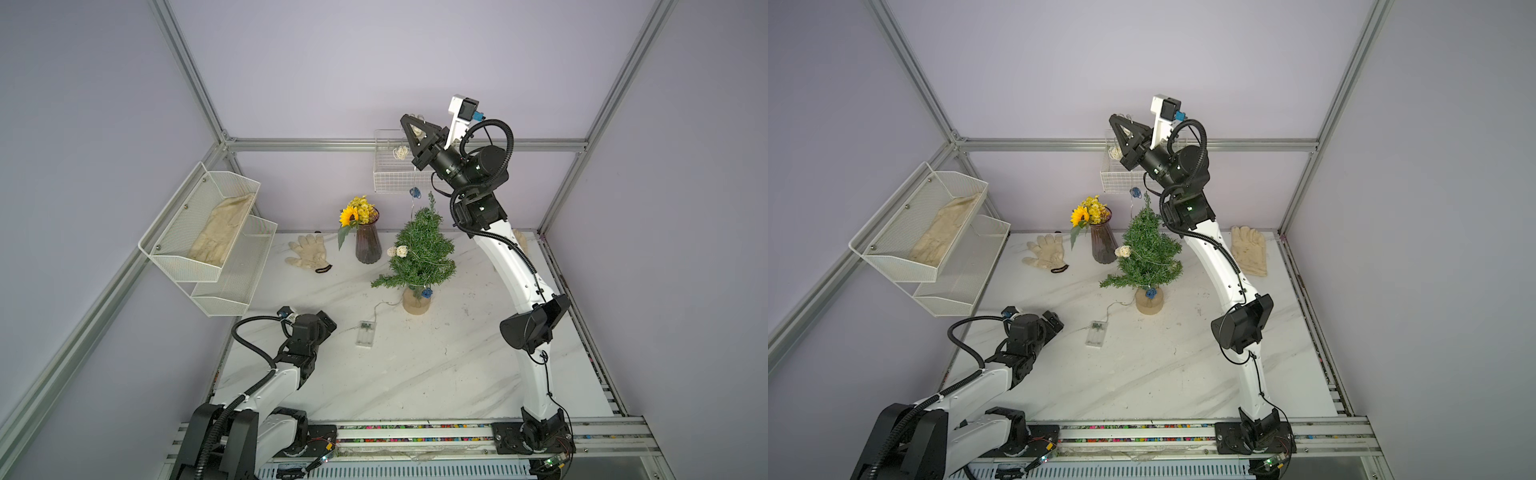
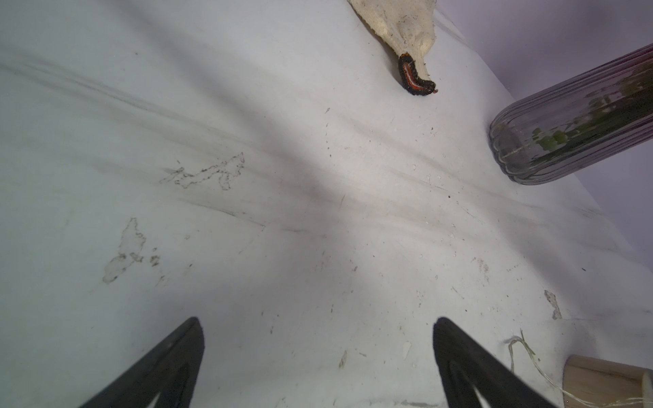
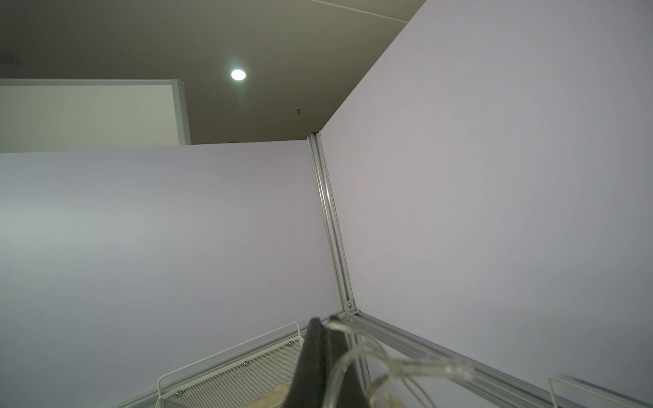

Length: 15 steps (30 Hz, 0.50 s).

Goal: Remove string lights from the small christmas tree
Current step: Remove the light string from the Christmas tree.

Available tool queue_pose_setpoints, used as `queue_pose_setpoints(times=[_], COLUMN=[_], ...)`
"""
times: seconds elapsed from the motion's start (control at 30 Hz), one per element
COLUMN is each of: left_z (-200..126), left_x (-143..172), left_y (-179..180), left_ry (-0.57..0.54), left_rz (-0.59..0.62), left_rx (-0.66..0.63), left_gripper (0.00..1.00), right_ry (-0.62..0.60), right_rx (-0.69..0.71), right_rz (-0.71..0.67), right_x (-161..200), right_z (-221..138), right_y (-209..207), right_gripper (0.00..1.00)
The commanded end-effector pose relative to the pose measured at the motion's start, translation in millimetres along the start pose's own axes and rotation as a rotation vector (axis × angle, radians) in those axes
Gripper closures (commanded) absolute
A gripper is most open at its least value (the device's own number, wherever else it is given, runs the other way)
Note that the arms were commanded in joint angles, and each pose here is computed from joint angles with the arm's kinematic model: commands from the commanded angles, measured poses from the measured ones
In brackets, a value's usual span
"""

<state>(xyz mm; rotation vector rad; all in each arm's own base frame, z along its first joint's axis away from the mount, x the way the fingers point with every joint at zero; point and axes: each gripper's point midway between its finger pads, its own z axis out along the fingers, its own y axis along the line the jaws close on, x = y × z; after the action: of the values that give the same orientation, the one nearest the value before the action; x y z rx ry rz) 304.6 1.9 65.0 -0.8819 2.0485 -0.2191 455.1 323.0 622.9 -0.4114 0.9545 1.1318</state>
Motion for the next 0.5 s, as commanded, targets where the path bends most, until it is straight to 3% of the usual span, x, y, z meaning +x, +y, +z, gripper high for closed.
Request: queue_pose_setpoints(times=[0.0,0.2,0.47], left_z=[-2.8,-2.6,-1.5], left_x=[-29.9,-30.0,-28.8], left_y=[-28.2,-28.5,-29.8], left_ry=[-0.068,-0.068,-0.060], left_rz=[-0.024,-0.024,-0.024], left_rx=[0.066,0.067,0.071], left_gripper=[0.00,0.00,0.00], right_ry=[0.007,0.079,0.215], right_rx=[-0.108,-0.106,-0.169], right_rz=[0.018,0.010,0.100], right_x=[-8.9,1.9,19.9], right_z=[2.4,1.1,-14.0], right_y=[42.7,75.5,118.5], right_gripper=[1.00,1.00,1.00])
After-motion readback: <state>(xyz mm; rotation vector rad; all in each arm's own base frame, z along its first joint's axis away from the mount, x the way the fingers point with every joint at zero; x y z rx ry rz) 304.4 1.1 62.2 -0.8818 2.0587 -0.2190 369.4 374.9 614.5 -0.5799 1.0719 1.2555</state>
